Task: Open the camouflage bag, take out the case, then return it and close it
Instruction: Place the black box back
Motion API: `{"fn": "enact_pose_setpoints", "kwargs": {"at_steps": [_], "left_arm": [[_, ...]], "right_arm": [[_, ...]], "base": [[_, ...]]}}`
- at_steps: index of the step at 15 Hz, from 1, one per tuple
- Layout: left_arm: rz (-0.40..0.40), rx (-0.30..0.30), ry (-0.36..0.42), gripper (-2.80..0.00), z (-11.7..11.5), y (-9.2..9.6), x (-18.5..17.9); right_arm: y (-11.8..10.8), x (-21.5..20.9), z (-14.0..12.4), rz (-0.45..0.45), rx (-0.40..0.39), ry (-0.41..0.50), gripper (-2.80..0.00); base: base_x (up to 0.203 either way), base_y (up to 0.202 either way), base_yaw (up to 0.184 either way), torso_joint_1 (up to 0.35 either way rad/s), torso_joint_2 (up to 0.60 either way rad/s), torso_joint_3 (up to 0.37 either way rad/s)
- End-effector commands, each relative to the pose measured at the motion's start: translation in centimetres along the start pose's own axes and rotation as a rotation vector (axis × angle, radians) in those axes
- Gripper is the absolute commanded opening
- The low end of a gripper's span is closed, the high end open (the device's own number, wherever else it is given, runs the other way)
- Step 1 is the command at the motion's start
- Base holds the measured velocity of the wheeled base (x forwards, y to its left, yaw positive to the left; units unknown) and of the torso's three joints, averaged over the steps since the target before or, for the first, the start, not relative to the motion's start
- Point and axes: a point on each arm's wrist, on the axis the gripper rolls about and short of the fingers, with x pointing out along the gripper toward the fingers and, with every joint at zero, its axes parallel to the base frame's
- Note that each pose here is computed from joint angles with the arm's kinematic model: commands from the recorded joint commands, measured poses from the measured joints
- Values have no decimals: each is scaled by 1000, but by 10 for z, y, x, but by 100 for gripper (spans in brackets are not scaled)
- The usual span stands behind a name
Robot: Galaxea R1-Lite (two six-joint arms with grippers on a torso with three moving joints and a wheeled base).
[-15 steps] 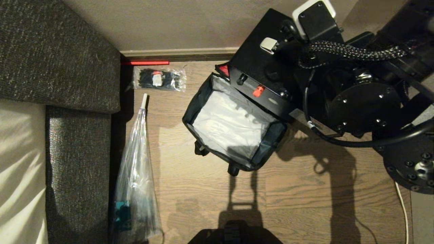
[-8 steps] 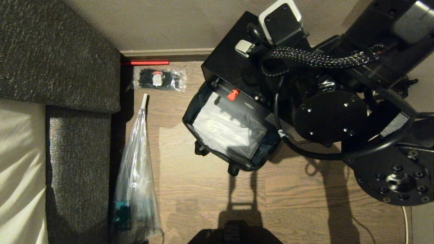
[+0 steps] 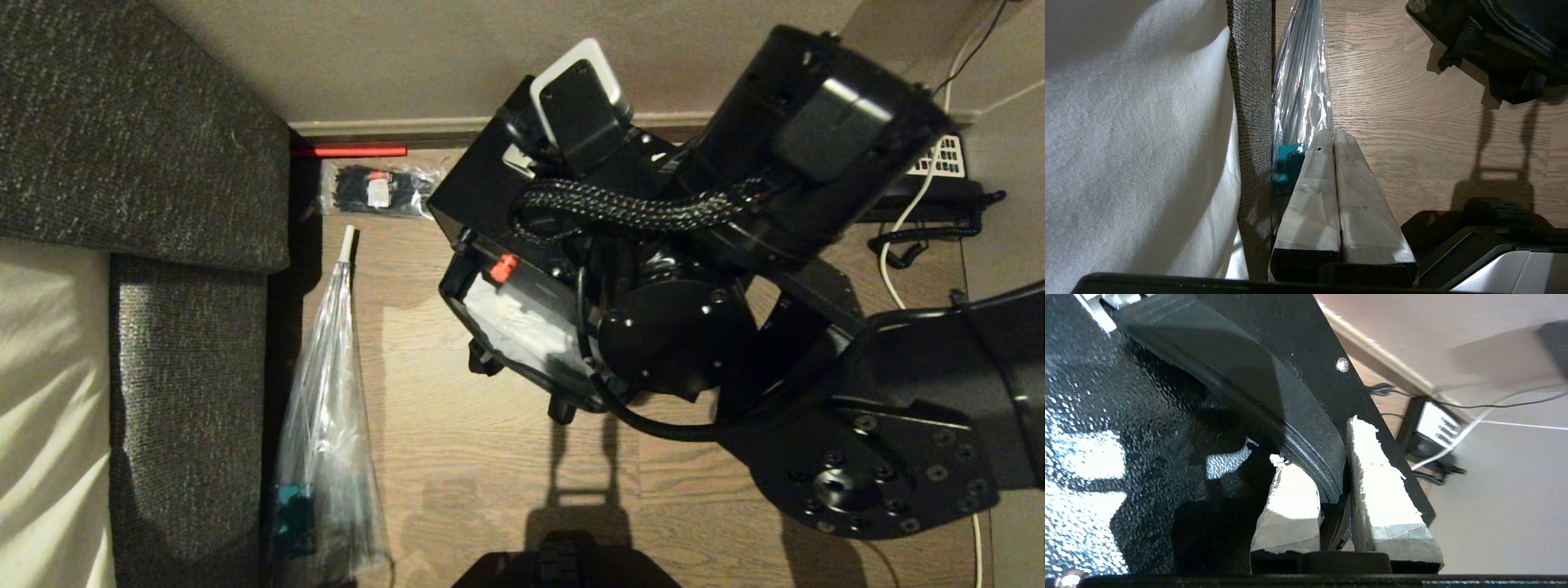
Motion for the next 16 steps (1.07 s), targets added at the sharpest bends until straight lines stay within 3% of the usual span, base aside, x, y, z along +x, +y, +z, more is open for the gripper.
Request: {"fn": "enact_pose_setpoints", "kwargs": {"at_steps": [1, 5, 16], "left_arm": [[0, 0, 0, -280, 0, 0, 0], [0, 0, 0, -280, 0, 0, 0], [1, 0, -1, -280, 0, 0, 0]], "right_arm": [[22, 0, -8, 10, -21, 15, -280], [44, 1, -16, 21, -26, 26, -280], [67, 3, -23, 28, -31, 36, -280]], "base": [[0, 0, 0, 0, 0, 0], [0, 0, 0, 0, 0, 0], [0, 0, 0, 0, 0, 0]]}}
